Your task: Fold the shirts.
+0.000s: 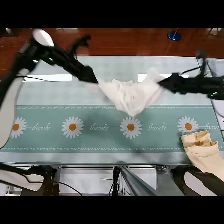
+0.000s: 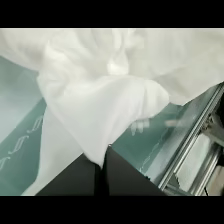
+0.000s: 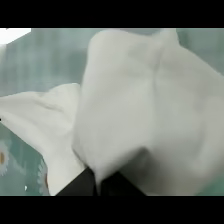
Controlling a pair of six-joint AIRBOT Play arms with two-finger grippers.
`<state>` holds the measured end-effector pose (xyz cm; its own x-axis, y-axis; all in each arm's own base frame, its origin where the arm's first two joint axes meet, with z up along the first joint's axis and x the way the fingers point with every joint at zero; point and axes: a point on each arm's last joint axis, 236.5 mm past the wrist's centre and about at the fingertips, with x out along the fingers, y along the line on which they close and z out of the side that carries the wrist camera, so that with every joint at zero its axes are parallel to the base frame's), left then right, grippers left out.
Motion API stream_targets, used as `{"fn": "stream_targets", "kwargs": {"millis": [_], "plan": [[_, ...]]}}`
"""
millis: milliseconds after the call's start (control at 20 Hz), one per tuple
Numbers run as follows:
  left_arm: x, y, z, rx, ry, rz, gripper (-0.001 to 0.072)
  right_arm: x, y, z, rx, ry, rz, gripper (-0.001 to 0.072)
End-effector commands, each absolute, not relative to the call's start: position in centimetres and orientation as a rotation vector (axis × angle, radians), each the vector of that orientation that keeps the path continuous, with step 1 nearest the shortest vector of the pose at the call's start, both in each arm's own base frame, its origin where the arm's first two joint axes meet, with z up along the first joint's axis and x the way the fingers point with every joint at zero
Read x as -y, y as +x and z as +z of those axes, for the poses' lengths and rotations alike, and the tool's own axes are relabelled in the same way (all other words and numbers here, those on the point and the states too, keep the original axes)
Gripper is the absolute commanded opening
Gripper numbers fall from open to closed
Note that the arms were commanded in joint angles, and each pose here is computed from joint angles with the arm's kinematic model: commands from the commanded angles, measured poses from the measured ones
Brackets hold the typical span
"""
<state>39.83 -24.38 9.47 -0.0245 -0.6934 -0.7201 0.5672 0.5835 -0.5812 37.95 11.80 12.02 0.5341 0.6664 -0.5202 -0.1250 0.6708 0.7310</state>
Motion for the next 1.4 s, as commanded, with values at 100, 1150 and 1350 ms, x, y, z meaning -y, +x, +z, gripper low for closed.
{"fn": "stream_targets", "kwargs": {"millis": [100,1150,1350], "plan": [[20.8,38.3,29.7,-0.672,-0.016,-0.913,0.0023,-8.3,34.3,32.4,-0.399,0.536,0.499,0.0028],[12.7,17.3,46.2,-0.177,0.122,-0.596,0.0022,-8.4,20.4,45.7,-0.124,0.371,0.321,0.0027],[13.0,18.3,40.8,-0.423,0.005,-0.599,0.0022,-7.7,20.8,36.8,-0.535,0.396,0.262,0.0027]]}}
